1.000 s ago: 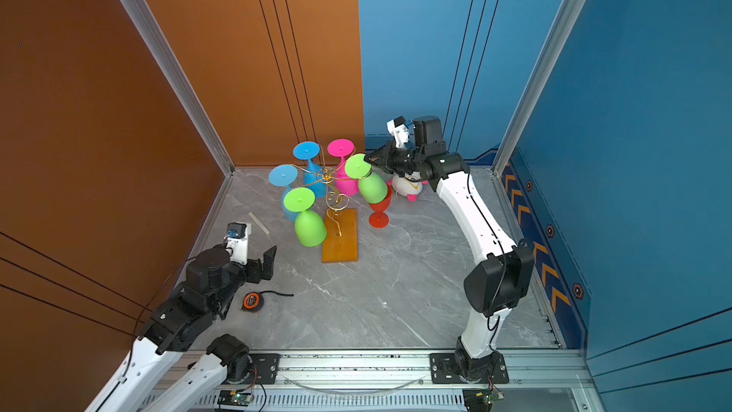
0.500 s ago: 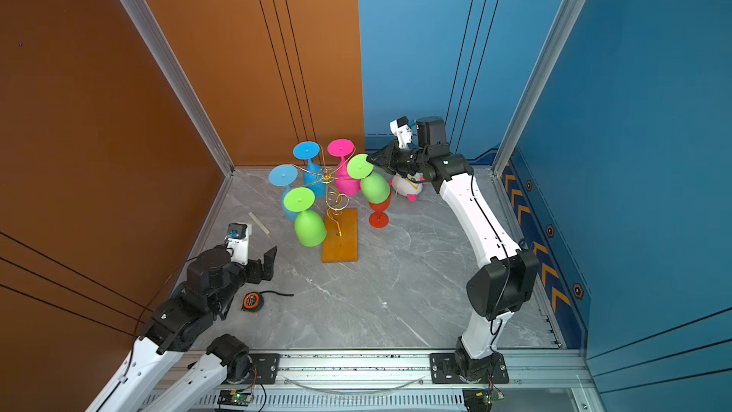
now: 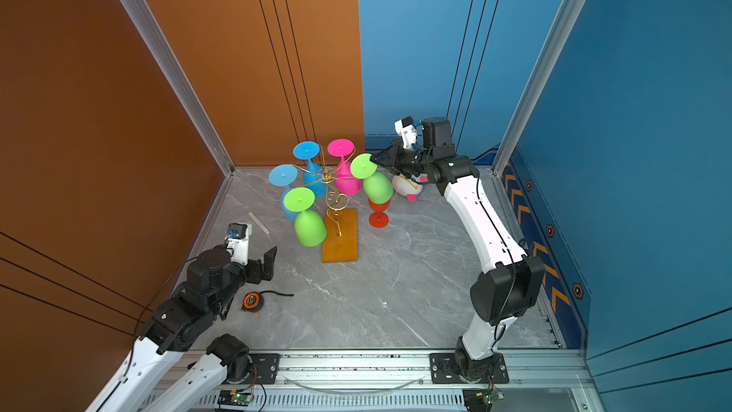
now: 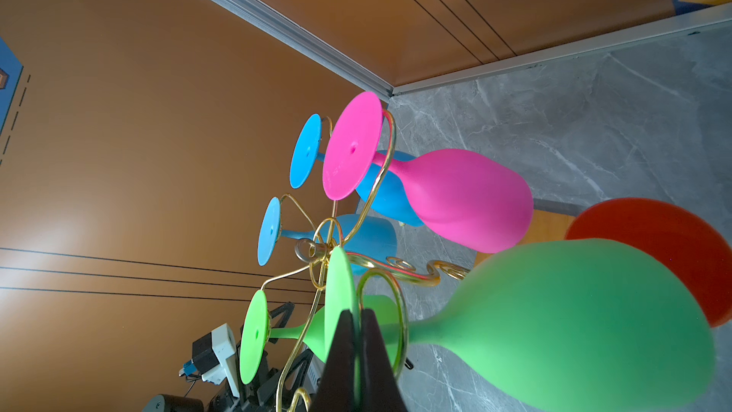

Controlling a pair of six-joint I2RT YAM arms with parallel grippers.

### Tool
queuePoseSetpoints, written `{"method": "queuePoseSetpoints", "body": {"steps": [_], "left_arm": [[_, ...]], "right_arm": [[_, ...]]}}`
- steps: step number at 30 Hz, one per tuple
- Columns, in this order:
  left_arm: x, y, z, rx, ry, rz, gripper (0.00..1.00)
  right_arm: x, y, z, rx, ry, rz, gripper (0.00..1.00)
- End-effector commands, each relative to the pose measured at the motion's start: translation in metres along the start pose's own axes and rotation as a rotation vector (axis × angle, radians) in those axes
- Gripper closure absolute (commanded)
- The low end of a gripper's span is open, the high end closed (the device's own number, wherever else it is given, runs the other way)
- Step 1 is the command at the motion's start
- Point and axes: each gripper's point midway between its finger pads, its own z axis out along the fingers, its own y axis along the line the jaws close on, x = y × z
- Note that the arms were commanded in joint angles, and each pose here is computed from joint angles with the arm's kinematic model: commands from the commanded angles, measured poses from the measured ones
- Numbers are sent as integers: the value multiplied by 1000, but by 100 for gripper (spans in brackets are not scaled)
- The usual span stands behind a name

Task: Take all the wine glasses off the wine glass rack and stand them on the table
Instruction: 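Slide the green glass along its rack arm with the right gripper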

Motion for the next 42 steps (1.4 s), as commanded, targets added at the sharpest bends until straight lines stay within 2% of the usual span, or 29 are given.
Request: {"method": "queuePoseSetpoints", "body": {"steps": [1, 21, 42], "left_arm": [[0, 1, 0, 4, -9, -25, 2], [-1, 2, -1, 3, -15, -28, 2], [-2, 4, -3, -8, -25, -31, 2]], "right_arm": [[2, 18, -13, -42, -10, -27, 100], [16, 31, -1, -73, 21, -38, 100], [2, 38, 28, -122, -7, -36, 100]]}}
